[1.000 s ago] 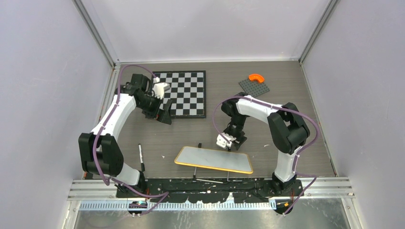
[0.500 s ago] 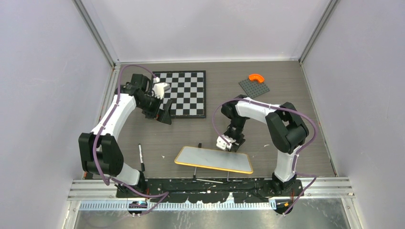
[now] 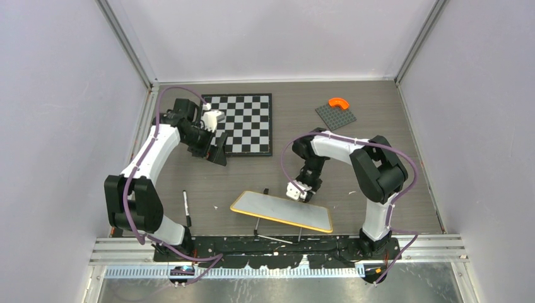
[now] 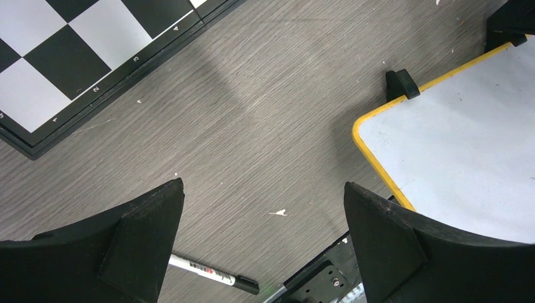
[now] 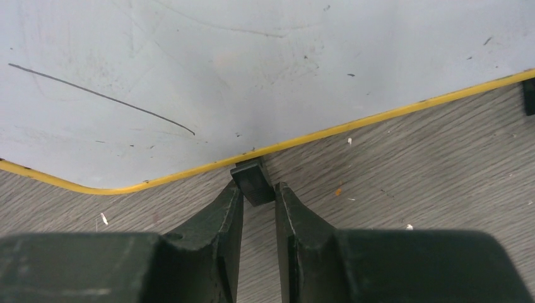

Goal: Write a sentence on the whiteboard
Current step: Move the whiteboard stand to the center of the board.

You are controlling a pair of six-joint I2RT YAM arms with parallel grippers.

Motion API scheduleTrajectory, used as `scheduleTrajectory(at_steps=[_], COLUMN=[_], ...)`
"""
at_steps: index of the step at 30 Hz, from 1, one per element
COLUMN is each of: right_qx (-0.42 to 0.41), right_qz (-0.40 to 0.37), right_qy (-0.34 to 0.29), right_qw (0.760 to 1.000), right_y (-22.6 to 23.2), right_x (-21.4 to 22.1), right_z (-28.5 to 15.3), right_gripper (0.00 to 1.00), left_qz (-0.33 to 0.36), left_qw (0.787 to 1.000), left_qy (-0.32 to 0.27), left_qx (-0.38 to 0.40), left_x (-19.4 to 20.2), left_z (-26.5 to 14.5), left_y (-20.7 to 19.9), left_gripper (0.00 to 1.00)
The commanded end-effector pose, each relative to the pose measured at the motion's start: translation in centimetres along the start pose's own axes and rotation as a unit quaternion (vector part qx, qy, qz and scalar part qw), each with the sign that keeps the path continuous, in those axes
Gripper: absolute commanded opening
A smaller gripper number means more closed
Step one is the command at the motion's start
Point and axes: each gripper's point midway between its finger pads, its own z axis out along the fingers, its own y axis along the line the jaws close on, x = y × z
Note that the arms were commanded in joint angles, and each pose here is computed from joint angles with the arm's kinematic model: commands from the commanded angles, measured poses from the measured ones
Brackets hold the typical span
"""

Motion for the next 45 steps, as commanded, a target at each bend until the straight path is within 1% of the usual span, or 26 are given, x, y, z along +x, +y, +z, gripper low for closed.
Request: scheduleTrajectory(at_steps=[1, 4, 8, 9, 16, 22, 25, 28, 33, 37, 41, 45], right_qx=[-0.015, -0.011, 0.005, 0.010, 0.043, 0.078, 0.108, 0.145, 0.198, 0.231, 0.269, 0.323], right_qz=[-0.208, -0.209, -0.202, -0.192, -0.138, -0.060, 0.009, 0.076, 0.200, 0.293, 0.381, 0.467], right_qy=[-0.015, -0.015, -0.017, -0.017, -0.016, -0.016, -0.016, -0.017, -0.004, 0.005, 0.005, -0.011], right_qw=[0.978, 0.978, 0.979, 0.981, 0.989, 0.995, 0.994, 0.986, 0.960, 0.928, 0.885, 0.823], right_y=[-0.6, -0.7, -1.2, -1.3, -0.6, 1.1, 1.7, 2.2, 2.7, 3.0, 3.0, 2.1], right_x=[-0.9, -1.0, -0.9, -0.8, 0.7, 2.7, 3.8, 5.1, 7.3, 8.0, 8.6, 9.0], right_z=[0.7, 0.6, -0.1, -0.3, -2.0, -3.3, -4.0, -4.8, -5.5, -6.1, -7.0, -8.0], right_gripper=[0.17, 0.12, 0.01, 0.00, 0.00, 0.00, 0.00, 0.00, 0.00, 0.00, 0.00, 0.00], left_qz=[0.000, 0.000, -0.001, -0.001, 0.000, -0.005, -0.006, -0.008, -0.009, -0.011, -0.014, -0.021], left_qw=[1.000, 1.000, 1.000, 1.000, 1.000, 1.000, 1.000, 1.000, 1.000, 0.999, 0.999, 0.999], left_qy=[-0.002, -0.002, -0.002, -0.002, -0.004, -0.003, -0.003, -0.005, -0.008, -0.010, -0.017, -0.023], left_qx=[-0.005, -0.006, -0.008, -0.009, -0.014, -0.015, -0.015, -0.017, -0.029, -0.034, -0.037, -0.030], left_x=[0.0, 0.1, 0.1, 0.1, -0.1, -0.4, -0.5, -0.6, -0.9, -1.1, -1.6, -2.1], left_z=[0.0, 0.0, -0.1, -0.1, -0.2, -0.1, -0.1, -0.1, -0.2, -0.2, -0.2, -0.2], left_y=[0.3, 0.3, 0.3, 0.3, 0.5, 0.7, 0.7, 0.8, 1.1, 1.4, 1.6, 1.4], left_gripper=[1.00, 1.00, 1.00, 1.00, 1.00, 1.00, 1.00, 1.00, 1.00, 1.00, 1.00, 1.00])
